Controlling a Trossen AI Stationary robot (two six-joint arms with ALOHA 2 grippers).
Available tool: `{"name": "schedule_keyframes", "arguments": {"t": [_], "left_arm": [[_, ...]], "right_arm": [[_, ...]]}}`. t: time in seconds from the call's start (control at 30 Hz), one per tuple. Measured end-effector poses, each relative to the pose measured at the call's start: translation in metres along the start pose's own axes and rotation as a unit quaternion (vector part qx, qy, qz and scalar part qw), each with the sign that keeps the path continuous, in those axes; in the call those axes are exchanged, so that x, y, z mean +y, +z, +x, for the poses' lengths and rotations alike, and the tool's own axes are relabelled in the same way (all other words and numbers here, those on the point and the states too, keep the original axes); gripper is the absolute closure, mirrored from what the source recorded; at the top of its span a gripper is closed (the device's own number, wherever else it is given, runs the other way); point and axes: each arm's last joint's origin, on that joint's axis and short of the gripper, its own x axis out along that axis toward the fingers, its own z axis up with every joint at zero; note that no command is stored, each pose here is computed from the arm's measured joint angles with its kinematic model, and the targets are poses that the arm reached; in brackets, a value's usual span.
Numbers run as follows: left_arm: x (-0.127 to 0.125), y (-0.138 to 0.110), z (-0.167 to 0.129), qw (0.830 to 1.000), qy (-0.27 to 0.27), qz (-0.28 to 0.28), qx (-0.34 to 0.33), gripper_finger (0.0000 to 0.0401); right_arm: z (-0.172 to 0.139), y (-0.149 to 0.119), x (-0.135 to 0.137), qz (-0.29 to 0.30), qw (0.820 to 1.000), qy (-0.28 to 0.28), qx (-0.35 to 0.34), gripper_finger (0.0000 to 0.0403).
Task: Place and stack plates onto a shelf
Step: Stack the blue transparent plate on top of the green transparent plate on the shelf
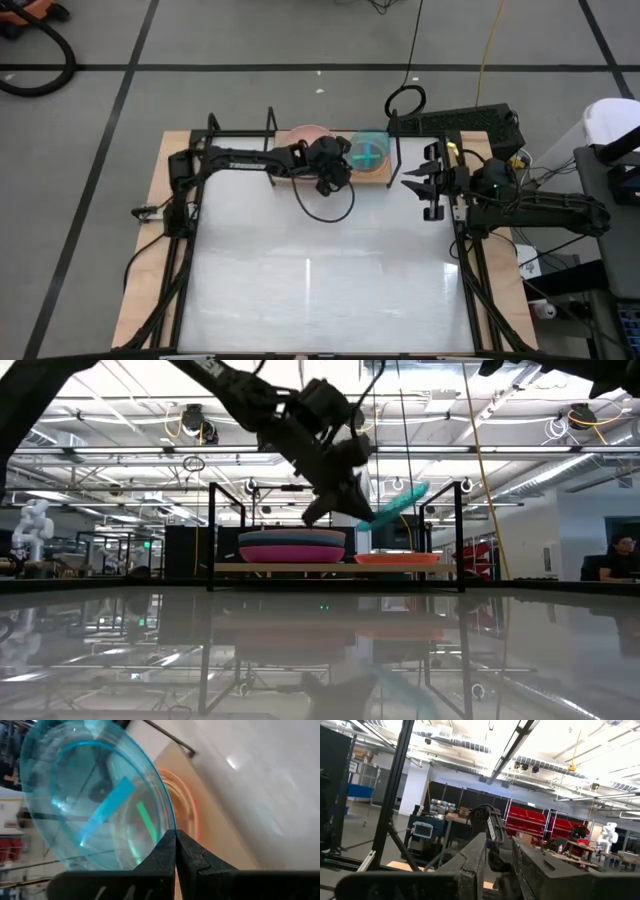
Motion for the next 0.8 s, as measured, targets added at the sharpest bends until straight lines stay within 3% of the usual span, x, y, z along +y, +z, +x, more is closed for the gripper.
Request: {"name": "schedule_keyframes", "arguments": {"t": [0.2,0.6,0.8], "left_arm": [[-0.005,-0.008,0.021,1.000,0.010,0.003,-0.018,0.0401],[-0.009,-0.015,0.027,0.999,-0.011,-0.019,-0.032,0.0399],[-0.008,-0.016,0.027,0.999,-0.008,-0.029,-0.023,0.0368]], "right_arm": [[0.000,-0.001,0.000,-0.008,1.000,-0.001,0.004,0.0328],[0.000,-0.001,0.000,-0.007,1.000,-0.001,0.005,0.0328],[0.000,-0.001,0.000,-0.006,1.000,-0.001,0.006,0.0328]]}}
